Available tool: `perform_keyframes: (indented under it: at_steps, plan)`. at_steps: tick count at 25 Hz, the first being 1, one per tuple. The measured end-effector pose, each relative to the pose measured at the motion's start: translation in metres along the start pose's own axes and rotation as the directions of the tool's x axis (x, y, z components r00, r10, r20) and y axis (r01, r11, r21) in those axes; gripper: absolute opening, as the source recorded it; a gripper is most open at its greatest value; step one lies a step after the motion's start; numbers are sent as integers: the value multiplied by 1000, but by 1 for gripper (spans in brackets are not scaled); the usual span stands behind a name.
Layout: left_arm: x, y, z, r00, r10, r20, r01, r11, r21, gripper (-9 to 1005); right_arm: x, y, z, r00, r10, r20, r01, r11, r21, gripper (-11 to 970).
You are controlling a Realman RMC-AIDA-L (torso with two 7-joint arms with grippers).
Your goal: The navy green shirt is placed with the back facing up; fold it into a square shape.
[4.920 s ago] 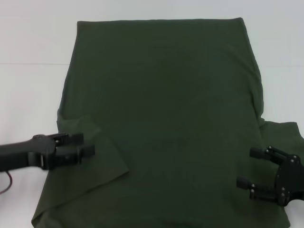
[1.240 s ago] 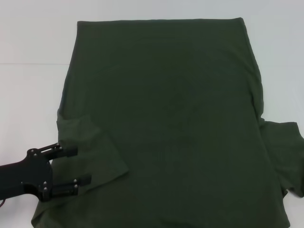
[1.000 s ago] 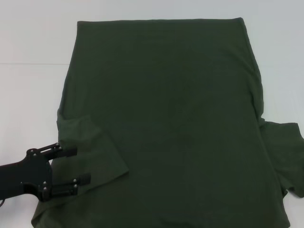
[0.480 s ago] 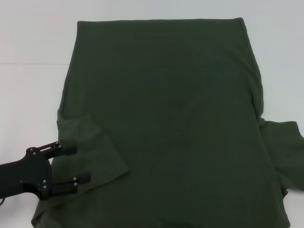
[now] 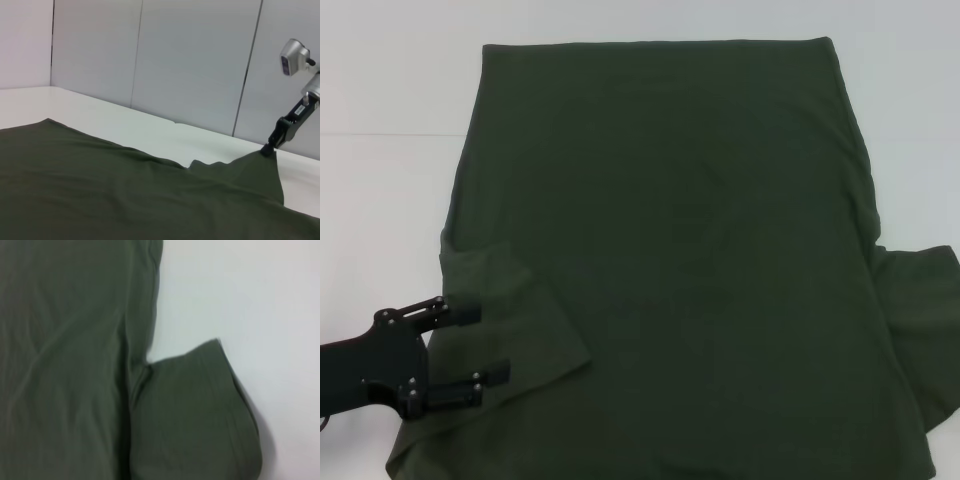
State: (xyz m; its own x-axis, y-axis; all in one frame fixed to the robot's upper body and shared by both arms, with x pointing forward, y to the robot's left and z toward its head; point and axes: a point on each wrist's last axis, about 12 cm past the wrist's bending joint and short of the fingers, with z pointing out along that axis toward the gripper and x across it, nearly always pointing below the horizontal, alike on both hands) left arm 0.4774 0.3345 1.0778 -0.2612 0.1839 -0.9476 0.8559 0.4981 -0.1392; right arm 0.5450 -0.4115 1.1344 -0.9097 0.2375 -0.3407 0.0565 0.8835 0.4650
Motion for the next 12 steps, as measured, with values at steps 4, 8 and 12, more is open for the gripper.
perform_keyframes:
  at_steps: [4,8,12]
  plan:
    - [0,1,-1,1000,1,-2,-1,1000,-2,839,-6,1,-9,999,-3,45,4,1000,-13,53]
    - [0,1,-2,1000,2,-4,-2,1000,-5,839,-11,7,-17,997,-21,70,24,999,-30,53]
    - [1,1,-3,1000,0,-6,0,1000,-8,840,-14,12,-23,995,-32,94,37,998,-53,53]
